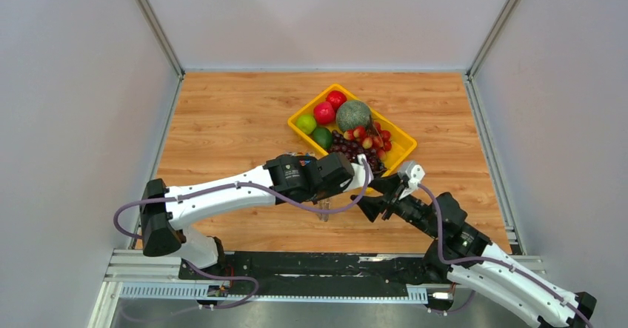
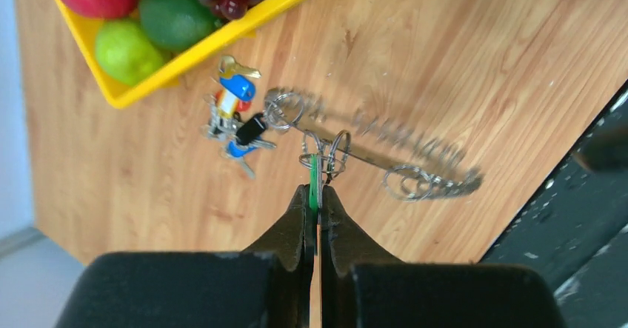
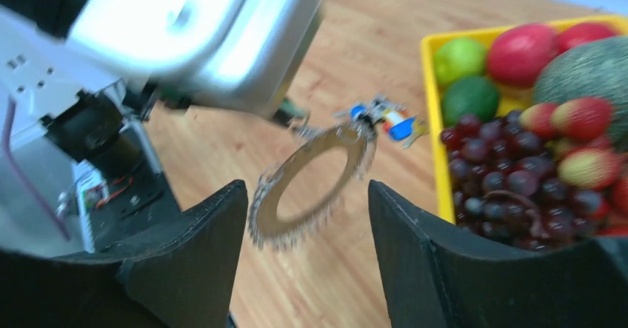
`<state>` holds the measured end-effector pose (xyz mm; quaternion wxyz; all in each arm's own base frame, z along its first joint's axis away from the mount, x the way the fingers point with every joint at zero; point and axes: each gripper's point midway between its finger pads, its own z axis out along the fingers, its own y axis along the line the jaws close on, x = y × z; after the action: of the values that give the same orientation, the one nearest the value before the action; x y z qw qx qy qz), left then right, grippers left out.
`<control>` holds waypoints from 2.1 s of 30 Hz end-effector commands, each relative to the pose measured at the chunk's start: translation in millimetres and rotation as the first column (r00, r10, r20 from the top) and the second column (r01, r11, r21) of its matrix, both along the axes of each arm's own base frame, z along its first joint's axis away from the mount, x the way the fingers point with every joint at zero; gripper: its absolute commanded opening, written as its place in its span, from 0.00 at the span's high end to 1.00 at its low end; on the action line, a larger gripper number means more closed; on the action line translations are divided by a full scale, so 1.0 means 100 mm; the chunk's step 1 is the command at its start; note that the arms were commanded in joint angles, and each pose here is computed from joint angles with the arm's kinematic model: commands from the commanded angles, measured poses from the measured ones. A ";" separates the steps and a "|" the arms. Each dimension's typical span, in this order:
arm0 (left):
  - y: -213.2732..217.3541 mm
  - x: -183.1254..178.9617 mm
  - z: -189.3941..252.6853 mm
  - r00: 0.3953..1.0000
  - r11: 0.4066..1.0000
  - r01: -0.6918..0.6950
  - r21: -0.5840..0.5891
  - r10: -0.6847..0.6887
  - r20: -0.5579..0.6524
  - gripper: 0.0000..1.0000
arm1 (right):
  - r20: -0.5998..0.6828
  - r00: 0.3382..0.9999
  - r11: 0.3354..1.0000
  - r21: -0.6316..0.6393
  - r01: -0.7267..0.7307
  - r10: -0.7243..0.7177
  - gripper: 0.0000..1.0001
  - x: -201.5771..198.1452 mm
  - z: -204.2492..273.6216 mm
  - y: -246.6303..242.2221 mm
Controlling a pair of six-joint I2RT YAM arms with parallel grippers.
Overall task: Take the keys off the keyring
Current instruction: Remove the key from the keyring.
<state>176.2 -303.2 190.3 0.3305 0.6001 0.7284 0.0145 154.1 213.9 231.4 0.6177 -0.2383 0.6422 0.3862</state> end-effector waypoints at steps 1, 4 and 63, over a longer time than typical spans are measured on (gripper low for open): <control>-0.08 -0.04 0.18 0.975 0.964 -0.192 -0.186 0.166 -0.148 1.00 | -0.111 0.984 0.990 -0.022 -0.141 0.137 0.34 -0.22 -0.15 0.19; -0.10 -0.08 0.23 0.957 0.939 -0.236 -0.252 0.179 -0.229 1.00 | -0.156 0.971 0.982 -0.040 -0.187 0.179 0.35 -0.27 -0.25 0.26; 0.05 0.00 -0.18 0.831 0.893 -0.289 -0.345 0.055 -0.554 1.00 | -0.187 0.980 0.984 -0.173 0.041 -0.073 0.27 0.15 -0.91 0.63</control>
<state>165.3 -290.5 160.7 0.1995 0.4146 0.8497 -0.2575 155.3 284.3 114.6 0.5005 -0.2798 0.7462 0.3382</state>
